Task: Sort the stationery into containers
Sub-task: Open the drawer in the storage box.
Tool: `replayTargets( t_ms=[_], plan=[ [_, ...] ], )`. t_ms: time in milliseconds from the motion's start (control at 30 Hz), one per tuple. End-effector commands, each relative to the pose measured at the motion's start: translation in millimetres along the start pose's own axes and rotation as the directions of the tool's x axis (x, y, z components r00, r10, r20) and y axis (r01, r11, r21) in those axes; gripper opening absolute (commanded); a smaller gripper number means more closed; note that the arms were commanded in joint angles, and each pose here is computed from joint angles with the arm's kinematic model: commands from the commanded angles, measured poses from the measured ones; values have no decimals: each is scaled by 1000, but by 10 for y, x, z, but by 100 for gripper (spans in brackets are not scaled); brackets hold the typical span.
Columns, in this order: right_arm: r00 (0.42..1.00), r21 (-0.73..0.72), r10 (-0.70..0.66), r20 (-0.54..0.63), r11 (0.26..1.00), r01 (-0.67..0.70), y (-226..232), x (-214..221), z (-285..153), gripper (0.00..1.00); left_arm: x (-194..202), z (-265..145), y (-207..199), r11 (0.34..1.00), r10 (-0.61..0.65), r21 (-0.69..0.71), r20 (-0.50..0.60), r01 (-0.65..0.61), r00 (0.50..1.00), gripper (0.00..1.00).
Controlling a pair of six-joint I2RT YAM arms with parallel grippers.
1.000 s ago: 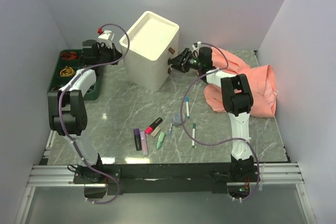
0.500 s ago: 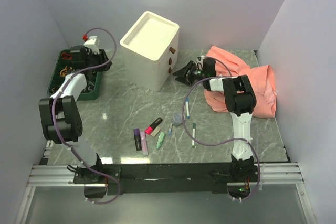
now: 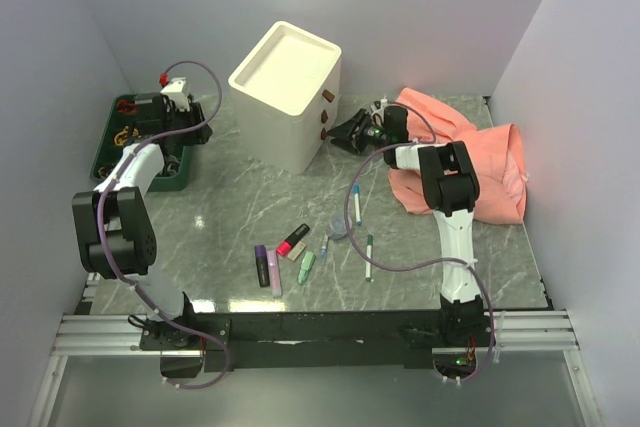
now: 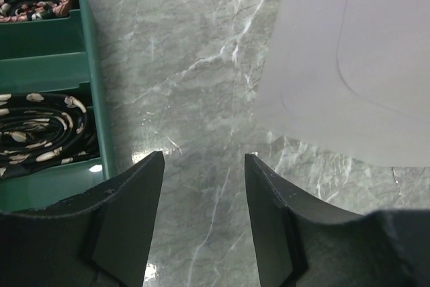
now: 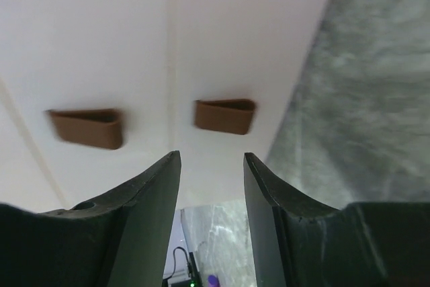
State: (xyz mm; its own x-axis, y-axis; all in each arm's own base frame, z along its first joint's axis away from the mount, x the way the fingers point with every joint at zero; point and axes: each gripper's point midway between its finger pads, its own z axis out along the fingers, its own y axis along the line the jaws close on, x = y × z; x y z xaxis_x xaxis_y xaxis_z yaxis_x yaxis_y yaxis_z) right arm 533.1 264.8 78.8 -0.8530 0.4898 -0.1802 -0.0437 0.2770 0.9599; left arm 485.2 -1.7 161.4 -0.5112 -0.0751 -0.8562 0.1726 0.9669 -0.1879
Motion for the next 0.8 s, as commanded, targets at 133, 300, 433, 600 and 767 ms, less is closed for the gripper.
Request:
replayTargets(
  t_ms=[133,300,433,600,767],
  plan=[
    [999,-62,-46,15,997,47,163,-122,192,49,-167,-53,20,997,73,-17,28,-72,997,57],
    [999,-89,-46,13,995,47,164,-134,281,49,-92,7,55,997,81,-19,3,-81,997,57],
    [999,-122,-38,-6,992,37,194,-107,333,46,-64,45,80,994,103,-21,-8,-103,995,57],
    [1000,-107,6,-12,994,-8,46,-89,364,45,-116,23,101,991,132,-36,1,-132,991,57],
    [998,-90,55,-12,994,-56,-34,-74,338,49,-70,-40,98,985,161,-54,-10,-161,987,57]
  ],
)
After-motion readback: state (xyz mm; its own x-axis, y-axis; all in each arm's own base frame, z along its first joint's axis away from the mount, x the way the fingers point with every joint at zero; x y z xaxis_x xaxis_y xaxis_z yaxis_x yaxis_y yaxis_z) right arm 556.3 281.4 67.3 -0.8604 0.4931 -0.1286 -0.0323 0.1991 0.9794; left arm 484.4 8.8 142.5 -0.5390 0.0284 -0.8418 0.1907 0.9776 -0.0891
